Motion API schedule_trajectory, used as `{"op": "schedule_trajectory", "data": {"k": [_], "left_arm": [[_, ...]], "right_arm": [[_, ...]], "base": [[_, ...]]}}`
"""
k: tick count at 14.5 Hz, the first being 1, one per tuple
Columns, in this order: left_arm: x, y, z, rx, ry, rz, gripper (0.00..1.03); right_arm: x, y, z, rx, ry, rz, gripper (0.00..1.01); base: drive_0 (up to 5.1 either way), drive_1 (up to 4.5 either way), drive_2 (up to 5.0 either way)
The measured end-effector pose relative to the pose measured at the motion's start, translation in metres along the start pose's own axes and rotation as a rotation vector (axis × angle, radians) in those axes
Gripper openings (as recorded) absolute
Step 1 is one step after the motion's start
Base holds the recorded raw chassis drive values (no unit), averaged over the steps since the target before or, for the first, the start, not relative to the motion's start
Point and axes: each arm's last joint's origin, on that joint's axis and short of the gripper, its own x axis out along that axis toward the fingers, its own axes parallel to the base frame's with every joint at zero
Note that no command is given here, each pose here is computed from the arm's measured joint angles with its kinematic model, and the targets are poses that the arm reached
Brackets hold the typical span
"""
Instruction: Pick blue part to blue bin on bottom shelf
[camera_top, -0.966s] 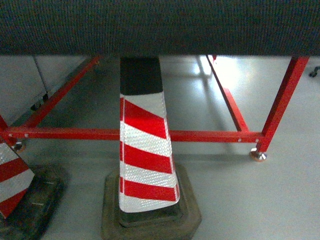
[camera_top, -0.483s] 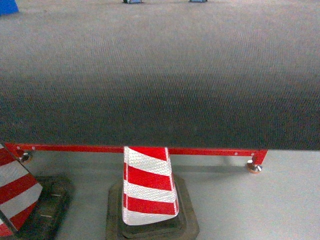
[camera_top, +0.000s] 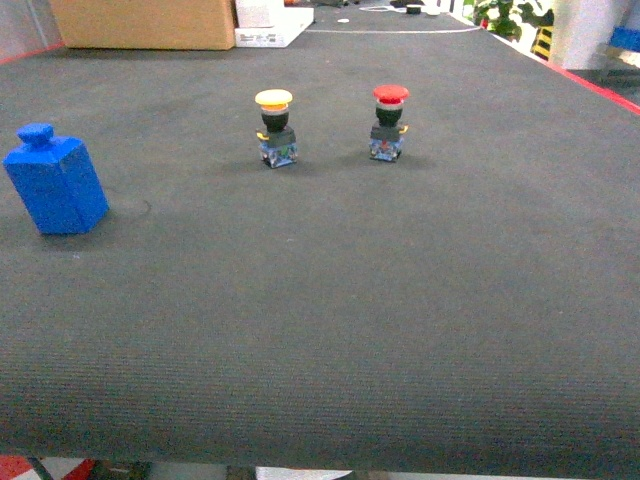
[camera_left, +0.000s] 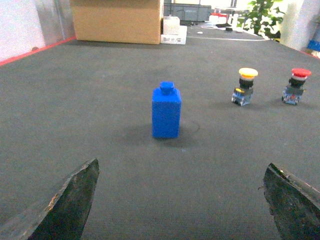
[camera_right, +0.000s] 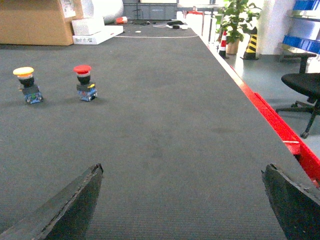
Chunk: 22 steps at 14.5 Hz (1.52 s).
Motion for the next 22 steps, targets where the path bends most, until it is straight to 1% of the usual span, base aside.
{"op": "schedule_trajectory", "data": {"k": [6, 14, 15, 16, 17, 18, 20, 22], "left_arm": [[0.0, 0.0, 0.0, 0.001, -0.005, -0.002, 0.98], [0.0, 0.0, 0.0, -0.002, 0.01, 0.003, 0.98], [0.001, -0.002, -0.003, -0.032, 0.114, 0.08, 0.98], [0.007, -0.003, -0.004, -0.057, 0.174, 0.149, 0.98], [0.017, -0.001, -0.007, -0.083, 0.196, 0.225, 0.98], [0.03, -0.001, -0.006, -0.107, 0.176, 0.215, 0.98], [0.058, -0.002, -0.012, -0.115, 0.201, 0.149, 0.98], [0.091, -0.002, -0.011, -0.121, 0.194, 0.118, 0.98]], "right_arm": [[0.0, 0.0, 0.0, 0.001, -0.004, 0.0, 0.98], [0.0, 0.0, 0.0, 0.001, 0.0, 0.0, 0.98], [0.0, 0.0, 0.0, 0.001, 0.001, 0.0, 0.98], [0.0, 0.0, 0.0, 0.0, 0.001, 0.0, 0.98], [0.0, 0.0, 0.0, 0.001, 0.0, 0.0, 0.98], [0.0, 0.0, 0.0, 0.001, 0.002, 0.0, 0.98], [0.0, 0.0, 0.0, 0.001, 0.001, 0.0, 0.98], [0.0, 0.0, 0.0, 0.001, 0.002, 0.0, 0.98]], "base": [[0.0, 0.0, 0.0], [0.0, 0.0, 0.0], [0.0, 0.0, 0.0], [0.0, 0.0, 0.0], [0.0, 0.0, 0.0], [0.0, 0.0, 0.0], [0.0, 0.0, 0.0], [0.0, 0.0, 0.0]]}}
